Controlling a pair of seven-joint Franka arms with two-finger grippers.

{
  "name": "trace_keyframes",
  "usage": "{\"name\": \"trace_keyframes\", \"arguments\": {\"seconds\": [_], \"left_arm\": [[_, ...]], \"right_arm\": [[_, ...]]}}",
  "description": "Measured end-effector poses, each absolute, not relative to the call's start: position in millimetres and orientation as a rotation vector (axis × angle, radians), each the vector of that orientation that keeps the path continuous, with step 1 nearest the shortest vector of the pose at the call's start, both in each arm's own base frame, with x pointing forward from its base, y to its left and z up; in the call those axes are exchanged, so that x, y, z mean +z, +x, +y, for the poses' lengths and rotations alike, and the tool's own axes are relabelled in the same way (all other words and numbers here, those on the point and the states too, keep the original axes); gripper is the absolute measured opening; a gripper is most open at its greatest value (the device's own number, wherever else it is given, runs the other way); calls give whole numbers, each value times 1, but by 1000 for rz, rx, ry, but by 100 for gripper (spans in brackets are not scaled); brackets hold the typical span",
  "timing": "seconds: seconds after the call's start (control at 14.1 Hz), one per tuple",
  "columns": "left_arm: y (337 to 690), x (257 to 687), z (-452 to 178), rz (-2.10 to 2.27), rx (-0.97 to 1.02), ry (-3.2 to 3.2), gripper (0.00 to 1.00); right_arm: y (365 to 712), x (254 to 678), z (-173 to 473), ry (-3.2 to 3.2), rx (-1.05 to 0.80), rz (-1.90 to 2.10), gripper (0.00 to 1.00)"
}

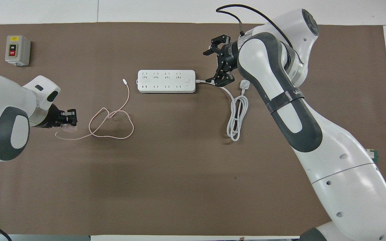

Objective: Unplug charger and place it aside

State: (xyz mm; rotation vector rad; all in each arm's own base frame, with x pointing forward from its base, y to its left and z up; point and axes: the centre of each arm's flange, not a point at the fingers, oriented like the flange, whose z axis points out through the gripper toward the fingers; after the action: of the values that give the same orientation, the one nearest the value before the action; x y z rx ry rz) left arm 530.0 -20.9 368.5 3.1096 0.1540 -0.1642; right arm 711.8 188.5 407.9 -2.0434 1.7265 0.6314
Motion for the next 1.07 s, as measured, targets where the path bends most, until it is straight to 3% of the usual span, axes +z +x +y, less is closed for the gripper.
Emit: {"name": "trace_keyframes", "arguments": {"seconds": [0.21, 0.28, 0.57, 0.71, 1.07], "left_arm": [[523, 349, -17, 168, -127, 3110, 32], [519, 342, -9, 190, -123, 3108, 37], [514, 332, 36, 240, -134, 3099, 83], [516, 339, 58, 249, -112, 3096, 100], [544, 414, 68, 252, -57, 3096, 100]], "right_arm": [[700, 439, 141, -2282, 554, 1577, 100], [694, 451, 130, -2370, 524, 1516, 100], [672, 494, 90, -2609, 457, 1288, 100], [663, 507, 57, -2725, 437, 1116, 100], [651, 529, 1, -3008, 335, 569, 100]]}}
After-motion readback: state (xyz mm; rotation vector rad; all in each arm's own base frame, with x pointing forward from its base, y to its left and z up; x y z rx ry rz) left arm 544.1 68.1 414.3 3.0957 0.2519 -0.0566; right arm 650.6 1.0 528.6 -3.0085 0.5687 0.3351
